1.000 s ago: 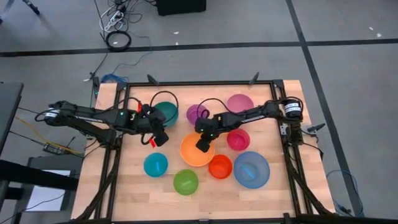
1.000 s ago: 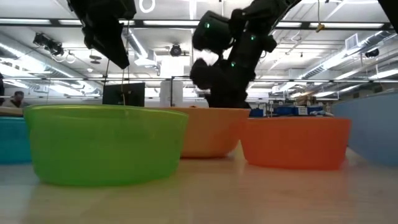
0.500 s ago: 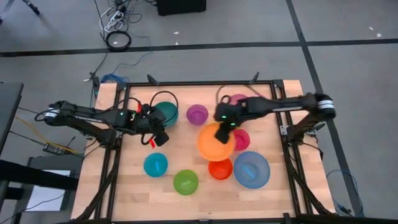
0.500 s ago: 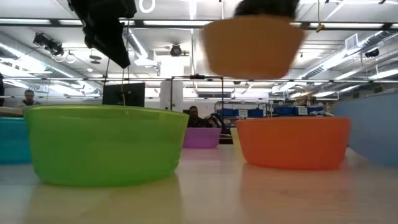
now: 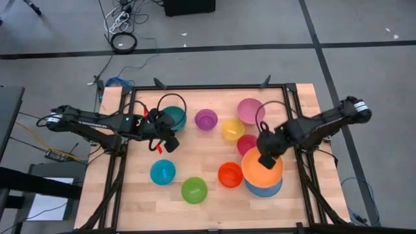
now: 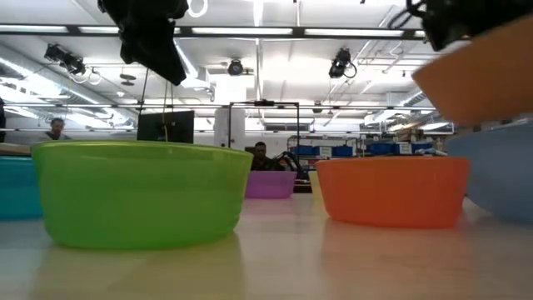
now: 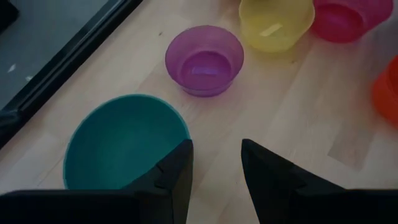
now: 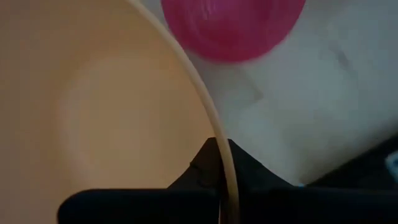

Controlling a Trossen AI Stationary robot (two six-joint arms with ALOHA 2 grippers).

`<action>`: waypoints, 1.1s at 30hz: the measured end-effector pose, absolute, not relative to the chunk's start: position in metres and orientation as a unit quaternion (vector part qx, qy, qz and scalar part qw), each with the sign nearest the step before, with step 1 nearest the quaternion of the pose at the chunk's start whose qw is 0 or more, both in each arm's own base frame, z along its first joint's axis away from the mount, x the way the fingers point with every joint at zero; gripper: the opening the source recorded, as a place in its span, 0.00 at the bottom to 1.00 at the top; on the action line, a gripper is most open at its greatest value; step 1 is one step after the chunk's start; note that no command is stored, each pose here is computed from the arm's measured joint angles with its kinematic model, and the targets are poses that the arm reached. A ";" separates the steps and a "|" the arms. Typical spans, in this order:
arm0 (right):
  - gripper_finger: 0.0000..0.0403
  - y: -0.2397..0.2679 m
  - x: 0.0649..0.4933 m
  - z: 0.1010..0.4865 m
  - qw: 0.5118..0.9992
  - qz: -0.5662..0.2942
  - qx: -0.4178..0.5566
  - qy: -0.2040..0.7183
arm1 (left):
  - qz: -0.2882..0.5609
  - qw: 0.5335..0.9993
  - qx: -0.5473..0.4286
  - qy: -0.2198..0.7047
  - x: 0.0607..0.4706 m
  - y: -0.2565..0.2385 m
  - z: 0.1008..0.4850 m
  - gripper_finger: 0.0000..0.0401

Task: Nest bowls inside each other
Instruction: Stack the light orange bowl on top of the blue bowl, then stack the green bowl on top of the light orange bowl

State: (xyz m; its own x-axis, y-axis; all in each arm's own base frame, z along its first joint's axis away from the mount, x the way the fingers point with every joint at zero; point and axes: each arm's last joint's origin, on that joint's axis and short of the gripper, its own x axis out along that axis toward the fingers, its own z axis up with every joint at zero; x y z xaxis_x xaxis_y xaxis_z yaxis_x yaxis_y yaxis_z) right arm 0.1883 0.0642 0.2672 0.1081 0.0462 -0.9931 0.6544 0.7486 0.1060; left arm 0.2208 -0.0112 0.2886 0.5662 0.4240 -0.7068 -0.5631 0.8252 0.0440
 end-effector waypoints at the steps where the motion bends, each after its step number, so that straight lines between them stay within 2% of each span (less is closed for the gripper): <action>1: 0.00 0.069 0.186 0.261 0.689 -0.222 0.280 0.631 | 0.280 0.880 -0.094 0.371 0.221 -0.011 0.289 0.36; 6: 0.00 0.088 0.182 0.234 0.696 -0.205 0.296 0.621 | 0.280 0.880 -0.094 0.370 0.221 -0.011 0.289 0.36; 9: 0.04 0.094 0.179 0.223 0.697 -0.201 0.304 0.618 | 0.280 0.881 -0.095 0.369 0.221 -0.011 0.289 0.36; 19: 0.36 0.098 0.174 0.238 0.694 -0.190 0.335 0.609 | 0.281 0.884 -0.096 0.361 0.223 -0.011 0.290 0.36; 24: 0.42 0.086 0.164 0.263 0.741 -0.221 0.321 0.547 | 0.280 0.885 -0.074 0.365 0.223 -0.011 0.290 0.36; 30: 0.41 0.069 0.150 0.291 0.819 -0.271 0.270 0.428 | 0.254 0.877 0.001 0.408 0.232 -0.012 0.279 0.36; 33: 0.41 0.063 0.146 0.297 0.843 -0.289 0.246 0.382 | 0.240 0.865 0.040 0.439 0.241 -0.013 0.267 0.36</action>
State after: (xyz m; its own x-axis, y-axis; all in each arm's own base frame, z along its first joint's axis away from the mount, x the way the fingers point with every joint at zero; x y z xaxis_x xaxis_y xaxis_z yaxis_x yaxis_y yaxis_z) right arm 0.1462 0.0627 0.2970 0.5416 -0.2993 -0.7855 0.6750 0.7117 0.1942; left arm 0.2414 -0.0130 0.2667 0.4989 0.4500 -0.7407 -0.3795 0.8818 0.2801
